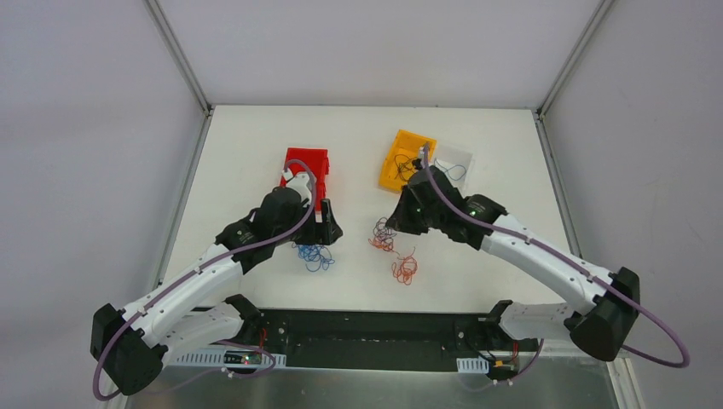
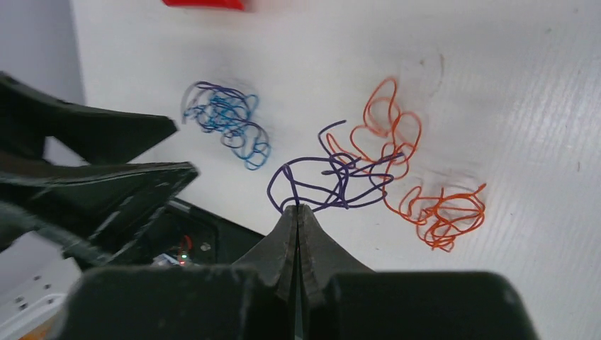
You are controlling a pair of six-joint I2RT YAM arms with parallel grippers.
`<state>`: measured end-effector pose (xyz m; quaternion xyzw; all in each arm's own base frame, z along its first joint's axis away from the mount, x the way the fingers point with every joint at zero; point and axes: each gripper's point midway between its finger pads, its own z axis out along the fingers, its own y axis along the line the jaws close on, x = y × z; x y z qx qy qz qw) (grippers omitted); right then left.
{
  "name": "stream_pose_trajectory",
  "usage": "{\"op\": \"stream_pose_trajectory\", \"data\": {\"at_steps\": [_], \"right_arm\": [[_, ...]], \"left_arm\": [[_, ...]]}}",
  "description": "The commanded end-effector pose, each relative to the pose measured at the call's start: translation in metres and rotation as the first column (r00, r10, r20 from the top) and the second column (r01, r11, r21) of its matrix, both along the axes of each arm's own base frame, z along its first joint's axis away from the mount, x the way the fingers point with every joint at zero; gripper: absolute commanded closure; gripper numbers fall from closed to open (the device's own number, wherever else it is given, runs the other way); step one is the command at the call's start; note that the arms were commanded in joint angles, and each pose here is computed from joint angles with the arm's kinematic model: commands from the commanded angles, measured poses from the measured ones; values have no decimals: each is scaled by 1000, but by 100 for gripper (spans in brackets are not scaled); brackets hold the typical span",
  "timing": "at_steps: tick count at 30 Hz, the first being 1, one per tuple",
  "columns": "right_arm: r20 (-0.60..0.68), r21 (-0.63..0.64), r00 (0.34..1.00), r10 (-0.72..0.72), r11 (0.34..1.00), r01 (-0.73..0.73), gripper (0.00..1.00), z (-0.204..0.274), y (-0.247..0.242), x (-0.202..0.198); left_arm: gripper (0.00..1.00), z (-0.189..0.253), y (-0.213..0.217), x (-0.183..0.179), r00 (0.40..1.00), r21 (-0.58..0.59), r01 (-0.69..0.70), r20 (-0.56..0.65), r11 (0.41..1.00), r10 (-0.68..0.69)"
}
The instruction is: Untangle the cables
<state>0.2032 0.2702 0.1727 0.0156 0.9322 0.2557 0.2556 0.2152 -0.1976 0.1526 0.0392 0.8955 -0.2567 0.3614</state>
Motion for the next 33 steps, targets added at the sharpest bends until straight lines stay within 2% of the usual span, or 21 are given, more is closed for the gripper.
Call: {"op": "stream_pose_trajectory", "data": {"at_steps": [1,6,10,17,23,30,33], "right_arm": [[89,103,996,-11,995,2,100,70,-4,4],[123,195,991,-54,980,29,100,113,-6,19],[105,273,993,-45,962,14,100,136,-3,27],[59,349,998,-8,937,-13,100,145,10,28],[41,396,999,-5,918,-12,100,151,17,28],[37,441,999,14,897,-29,100,164,24,27],[25,454,999,32,890,-39,100,167,27,26]], "left_arm": [[23,25,5,7,998,-8,-14,64,1000,14],[21,35,-10,1,997,-54,62,50,997,-59],[17,42,-24,-1,988,-84,146,71,986,-140],[10,68,-48,7,924,-144,300,290,943,-250],[11,52,-74,11,867,-87,400,357,912,-347],[13,32,-94,21,820,6,445,399,896,-410],[20,28,-100,26,812,13,455,404,891,-421]]}}
